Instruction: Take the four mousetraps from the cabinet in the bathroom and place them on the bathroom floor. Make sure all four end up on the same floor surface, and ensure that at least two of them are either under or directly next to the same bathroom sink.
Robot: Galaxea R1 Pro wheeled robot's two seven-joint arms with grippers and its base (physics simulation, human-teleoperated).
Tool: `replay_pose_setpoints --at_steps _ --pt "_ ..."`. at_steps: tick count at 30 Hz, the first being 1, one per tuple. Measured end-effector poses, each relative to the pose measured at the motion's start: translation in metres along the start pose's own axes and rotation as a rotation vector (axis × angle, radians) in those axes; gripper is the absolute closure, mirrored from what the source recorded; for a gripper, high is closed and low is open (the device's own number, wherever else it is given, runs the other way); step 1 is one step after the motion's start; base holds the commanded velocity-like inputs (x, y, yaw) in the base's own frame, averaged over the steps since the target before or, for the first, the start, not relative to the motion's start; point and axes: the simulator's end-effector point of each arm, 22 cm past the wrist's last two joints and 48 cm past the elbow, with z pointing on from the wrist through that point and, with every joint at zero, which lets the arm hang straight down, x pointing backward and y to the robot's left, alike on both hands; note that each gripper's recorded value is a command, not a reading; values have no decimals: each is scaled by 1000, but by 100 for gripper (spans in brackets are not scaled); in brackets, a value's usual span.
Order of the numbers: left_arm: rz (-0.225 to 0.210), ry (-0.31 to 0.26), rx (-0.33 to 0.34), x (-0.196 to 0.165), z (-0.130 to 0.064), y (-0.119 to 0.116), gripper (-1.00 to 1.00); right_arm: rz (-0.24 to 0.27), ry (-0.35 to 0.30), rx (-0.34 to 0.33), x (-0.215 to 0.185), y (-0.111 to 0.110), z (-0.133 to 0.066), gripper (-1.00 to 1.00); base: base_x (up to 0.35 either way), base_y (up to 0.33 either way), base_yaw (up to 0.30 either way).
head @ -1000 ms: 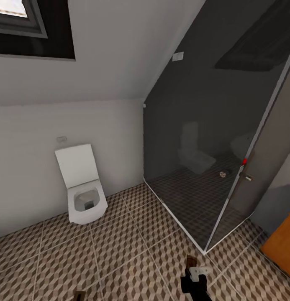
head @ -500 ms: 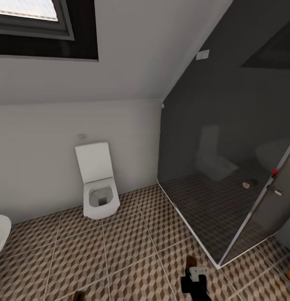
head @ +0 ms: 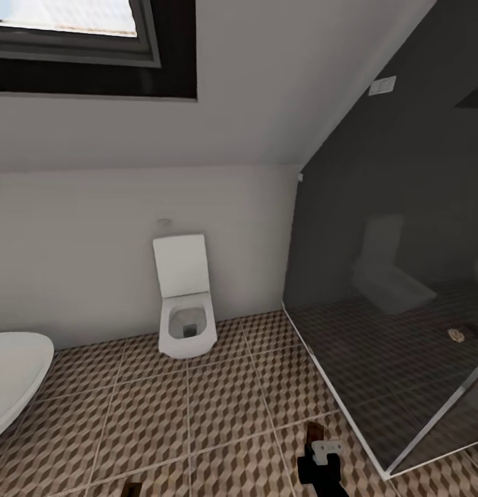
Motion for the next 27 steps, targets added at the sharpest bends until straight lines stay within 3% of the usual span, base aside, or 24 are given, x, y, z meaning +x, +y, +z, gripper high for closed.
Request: replay_pose_setpoints --at_steps 9,27 --pt "0 1 0 1 0 0 100 0 0 -1 0 0 0 100 114 -108 286" --pt "1 0 0 0 0 0 100 0 0 0 0 -1 0 100 6 -6 224"
